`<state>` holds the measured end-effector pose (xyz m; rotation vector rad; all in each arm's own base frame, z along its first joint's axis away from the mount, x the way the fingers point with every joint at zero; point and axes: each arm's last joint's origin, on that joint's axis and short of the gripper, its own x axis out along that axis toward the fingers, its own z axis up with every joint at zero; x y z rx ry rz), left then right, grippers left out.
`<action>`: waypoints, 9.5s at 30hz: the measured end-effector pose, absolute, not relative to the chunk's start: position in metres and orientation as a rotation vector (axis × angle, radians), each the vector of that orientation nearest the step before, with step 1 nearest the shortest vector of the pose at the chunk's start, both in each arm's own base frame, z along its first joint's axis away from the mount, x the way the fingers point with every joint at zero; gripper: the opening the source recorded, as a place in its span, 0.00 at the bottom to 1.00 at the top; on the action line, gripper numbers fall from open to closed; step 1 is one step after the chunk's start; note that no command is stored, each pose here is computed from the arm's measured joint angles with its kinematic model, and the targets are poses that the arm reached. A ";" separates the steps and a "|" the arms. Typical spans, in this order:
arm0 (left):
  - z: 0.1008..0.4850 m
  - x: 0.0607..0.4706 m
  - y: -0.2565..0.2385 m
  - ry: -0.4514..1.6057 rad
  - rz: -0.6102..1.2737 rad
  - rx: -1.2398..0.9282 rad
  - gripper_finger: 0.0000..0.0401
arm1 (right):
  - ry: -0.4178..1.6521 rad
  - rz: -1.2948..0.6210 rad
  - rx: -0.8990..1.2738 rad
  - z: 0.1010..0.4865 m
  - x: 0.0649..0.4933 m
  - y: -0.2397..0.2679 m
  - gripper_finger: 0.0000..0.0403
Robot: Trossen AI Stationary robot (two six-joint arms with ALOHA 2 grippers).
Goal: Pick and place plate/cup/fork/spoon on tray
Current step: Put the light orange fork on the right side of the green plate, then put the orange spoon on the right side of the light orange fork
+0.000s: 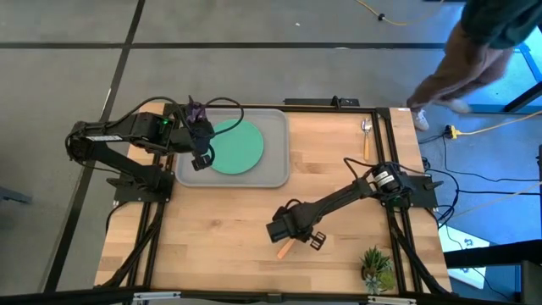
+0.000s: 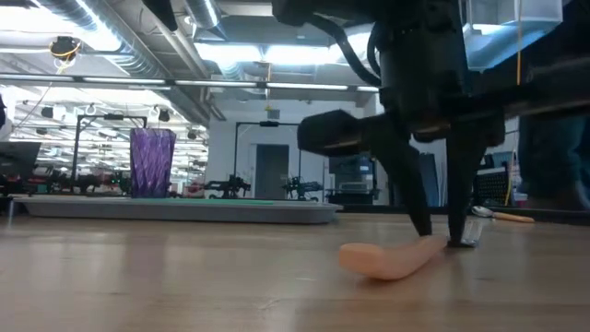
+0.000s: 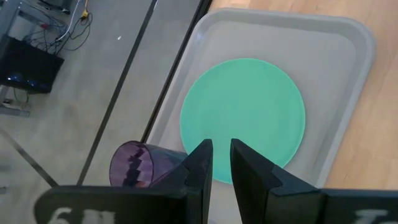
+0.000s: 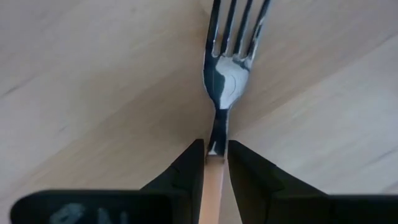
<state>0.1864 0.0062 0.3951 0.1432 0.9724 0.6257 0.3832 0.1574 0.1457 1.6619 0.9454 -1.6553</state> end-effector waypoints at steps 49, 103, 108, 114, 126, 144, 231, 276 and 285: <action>0.395 0.187 0.006 0.973 0.625 0.144 0.13 | 1.083 -1.485 1.509 0.130 0.378 0.155 0.19; 0.395 0.186 0.006 0.970 0.629 0.137 0.13 | 1.192 -1.109 1.109 0.221 0.426 0.068 0.06; 0.395 0.186 0.006 0.970 0.630 0.136 0.13 | 1.146 -1.093 1.064 0.227 0.433 0.029 0.06; 0.395 0.186 0.006 0.969 0.631 0.134 0.13 | 1.056 -1.052 1.011 0.229 0.442 -0.029 0.06; 0.395 0.186 0.006 0.960 0.643 0.111 0.13 | 0.860 -0.968 0.980 0.219 0.453 -0.133 0.06; 0.395 0.187 0.006 0.949 0.655 0.087 0.13 | 0.962 -0.971 0.975 0.165 0.461 -0.147 0.06; 0.393 0.183 0.006 0.918 0.752 -0.110 0.13 | 1.197 -1.547 1.002 0.279 0.209 -0.094 0.17; 0.382 0.215 0.042 0.863 1.033 -0.023 0.13 | 0.948 -1.809 1.088 0.139 0.142 -0.138 0.17; 0.365 0.239 0.053 0.967 1.011 0.047 0.13 | 0.954 -1.859 1.035 0.136 0.134 -0.142 0.17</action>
